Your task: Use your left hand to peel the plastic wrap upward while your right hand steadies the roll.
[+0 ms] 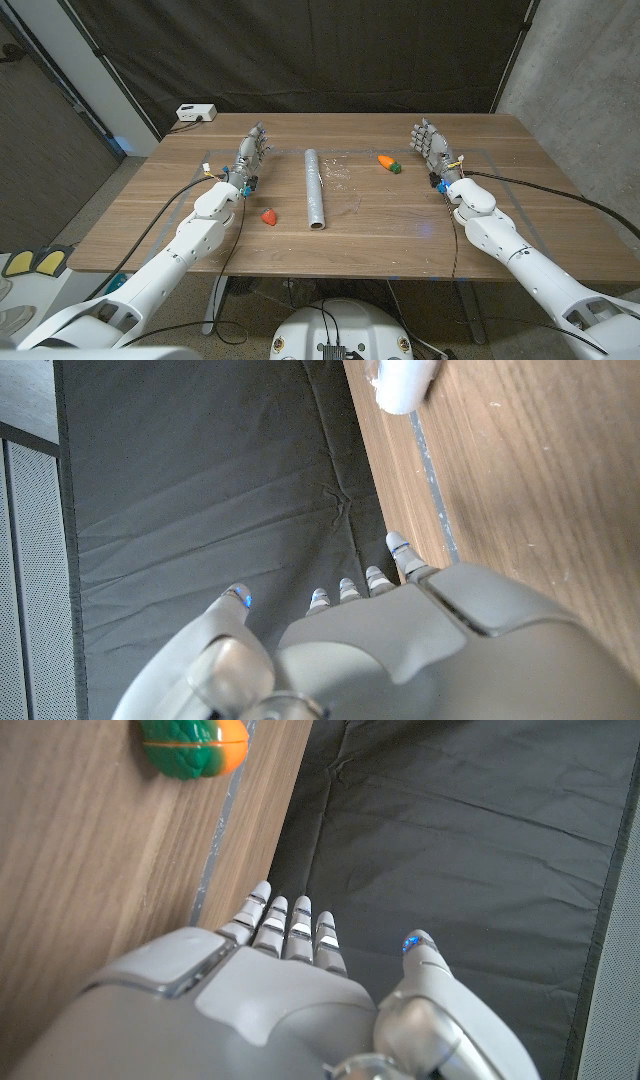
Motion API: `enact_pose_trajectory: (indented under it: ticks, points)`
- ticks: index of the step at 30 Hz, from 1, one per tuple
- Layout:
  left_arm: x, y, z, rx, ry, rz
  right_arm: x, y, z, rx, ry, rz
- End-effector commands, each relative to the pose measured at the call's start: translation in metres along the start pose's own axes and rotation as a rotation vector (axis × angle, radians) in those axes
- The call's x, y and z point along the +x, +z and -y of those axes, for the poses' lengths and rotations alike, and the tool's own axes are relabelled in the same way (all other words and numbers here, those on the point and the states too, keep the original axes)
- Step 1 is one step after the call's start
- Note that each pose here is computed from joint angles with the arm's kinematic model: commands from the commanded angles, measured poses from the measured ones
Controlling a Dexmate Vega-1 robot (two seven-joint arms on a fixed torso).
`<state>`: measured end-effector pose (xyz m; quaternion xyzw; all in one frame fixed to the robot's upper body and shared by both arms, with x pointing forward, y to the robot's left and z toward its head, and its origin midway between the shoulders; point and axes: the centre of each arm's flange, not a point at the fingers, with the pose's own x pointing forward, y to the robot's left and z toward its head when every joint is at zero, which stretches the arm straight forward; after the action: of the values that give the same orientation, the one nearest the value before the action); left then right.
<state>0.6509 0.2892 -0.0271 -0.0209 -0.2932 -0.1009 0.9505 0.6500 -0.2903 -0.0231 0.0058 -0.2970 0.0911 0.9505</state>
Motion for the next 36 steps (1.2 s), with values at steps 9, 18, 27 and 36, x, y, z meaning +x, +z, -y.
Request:
enact_pose_trajectory:
  ticks: [9, 18, 27, 36]
  points:
    - [-0.001, -0.003, 0.004, 0.001, -0.003, -0.021, 0.006, 0.039, -0.028, -0.308, 0.016, 0.015]
    - [-0.001, -0.004, 0.006, 0.000, -0.004, -0.022, 0.005, 0.066, -0.051, -0.469, 0.060, 0.056]
    - [0.000, -0.005, 0.006, -0.003, -0.006, -0.024, 0.004, 0.087, -0.071, -0.622, 0.083, 0.086]
    - [0.001, -0.006, 0.005, -0.005, -0.006, -0.027, -0.001, 0.105, -0.095, -0.801, 0.057, 0.115]
